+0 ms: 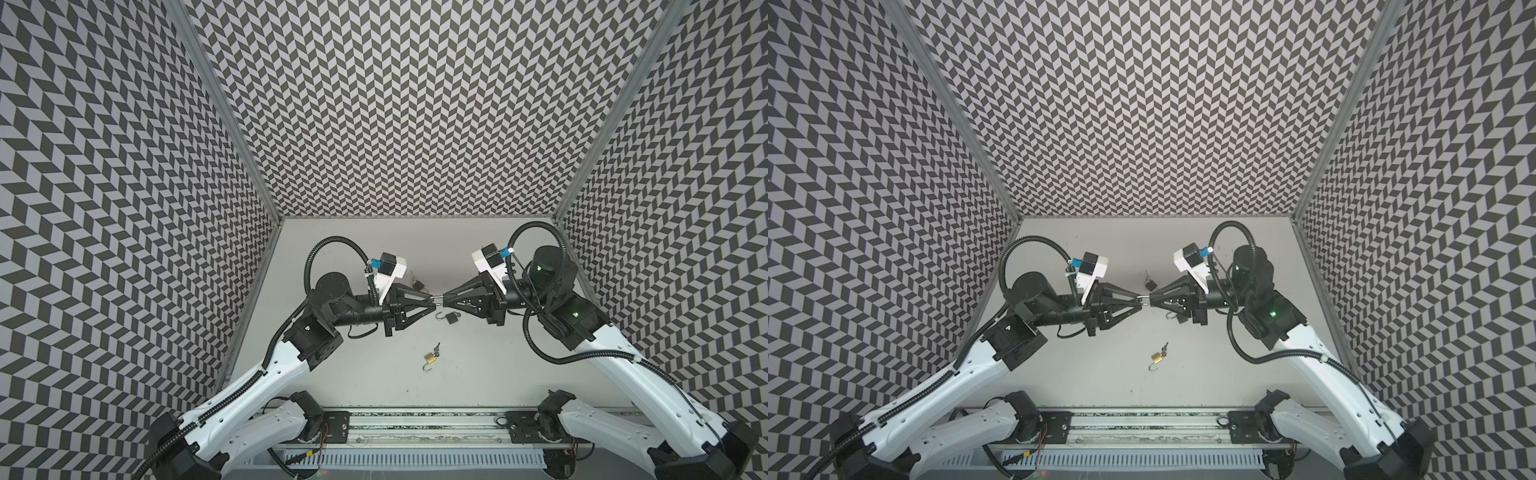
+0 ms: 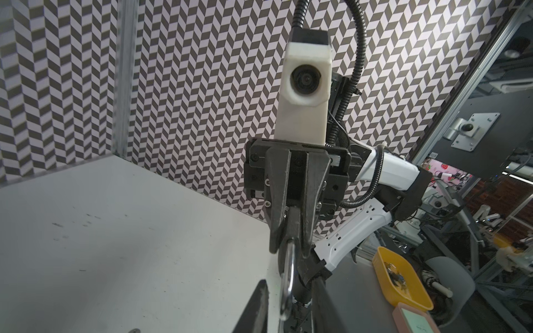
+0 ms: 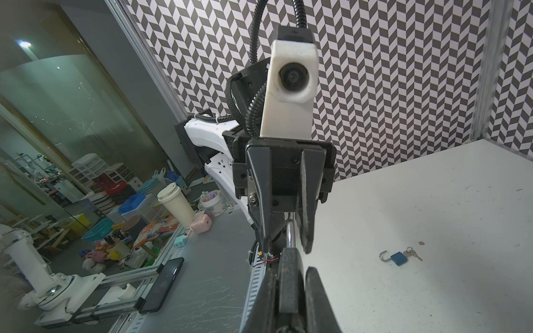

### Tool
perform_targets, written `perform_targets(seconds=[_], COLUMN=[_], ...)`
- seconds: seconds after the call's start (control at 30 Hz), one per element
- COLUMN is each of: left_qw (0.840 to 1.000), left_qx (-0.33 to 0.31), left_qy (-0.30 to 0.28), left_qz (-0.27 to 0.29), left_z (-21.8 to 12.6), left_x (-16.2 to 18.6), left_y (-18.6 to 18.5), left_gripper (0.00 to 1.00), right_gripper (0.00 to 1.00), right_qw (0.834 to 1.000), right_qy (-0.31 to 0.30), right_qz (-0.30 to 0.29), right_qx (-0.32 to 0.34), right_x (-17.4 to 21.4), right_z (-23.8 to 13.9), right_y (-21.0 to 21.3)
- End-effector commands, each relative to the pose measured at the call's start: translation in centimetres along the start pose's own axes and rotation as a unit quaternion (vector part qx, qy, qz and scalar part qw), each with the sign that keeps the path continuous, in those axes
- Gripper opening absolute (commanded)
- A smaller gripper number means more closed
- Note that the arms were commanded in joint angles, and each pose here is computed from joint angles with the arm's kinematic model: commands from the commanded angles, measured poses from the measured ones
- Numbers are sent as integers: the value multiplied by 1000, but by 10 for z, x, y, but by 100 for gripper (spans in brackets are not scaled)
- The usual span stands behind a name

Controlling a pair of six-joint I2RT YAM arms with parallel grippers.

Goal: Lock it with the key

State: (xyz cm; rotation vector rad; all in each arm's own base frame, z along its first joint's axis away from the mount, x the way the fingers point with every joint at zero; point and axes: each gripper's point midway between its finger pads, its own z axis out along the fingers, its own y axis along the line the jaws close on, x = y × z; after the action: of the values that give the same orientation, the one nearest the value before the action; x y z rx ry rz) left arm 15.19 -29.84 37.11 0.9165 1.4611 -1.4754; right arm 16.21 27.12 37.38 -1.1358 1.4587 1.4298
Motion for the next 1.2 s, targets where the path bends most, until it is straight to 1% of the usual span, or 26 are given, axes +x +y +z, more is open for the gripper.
perform_targets(seconds=[0.0,0.13,0.27,0.47,0.63,0.77,0.9,0.97,1.17], left_qw=[1000,1000,1000,1000,999,999,998,998,998], left_qx=[13,11,8,10,22,35,53,59,56], left_qy=[-11,-13,-16,-14,-12,-1,9,2,4], left_qz=[15,17,20,20,23,21,13,9,9], left_z=[1,1,-1,0,2,12,26,27,28], left_x=[-8,-10,-12,-11,-10,-3,5,4,5], left_y=[-8,-9,-10,-10,-16,-20,-26,-27,-26], left_gripper=[20,12,10,0,0,0,0,0,0], right_gripper=[0,0,0,0,0,0,0,0,0], right_qw=[999,999,999,999,999,999,999,998,998], right_qy=[-14,-15,-14,-16,-20,-20,-9,-3,-17], right_qz=[-33,-34,-34,-36,-37,-34,-31,-32,-44], right_qx=[-12,-9,-8,-7,-6,-12,-41,-51,-33], right_x=[-7,-6,-6,-7,-8,-8,-2,1,-4], right_z=[-1,-2,-2,-2,-1,8,26,30,26], right_y=[7,6,6,6,5,6,12,14,14])
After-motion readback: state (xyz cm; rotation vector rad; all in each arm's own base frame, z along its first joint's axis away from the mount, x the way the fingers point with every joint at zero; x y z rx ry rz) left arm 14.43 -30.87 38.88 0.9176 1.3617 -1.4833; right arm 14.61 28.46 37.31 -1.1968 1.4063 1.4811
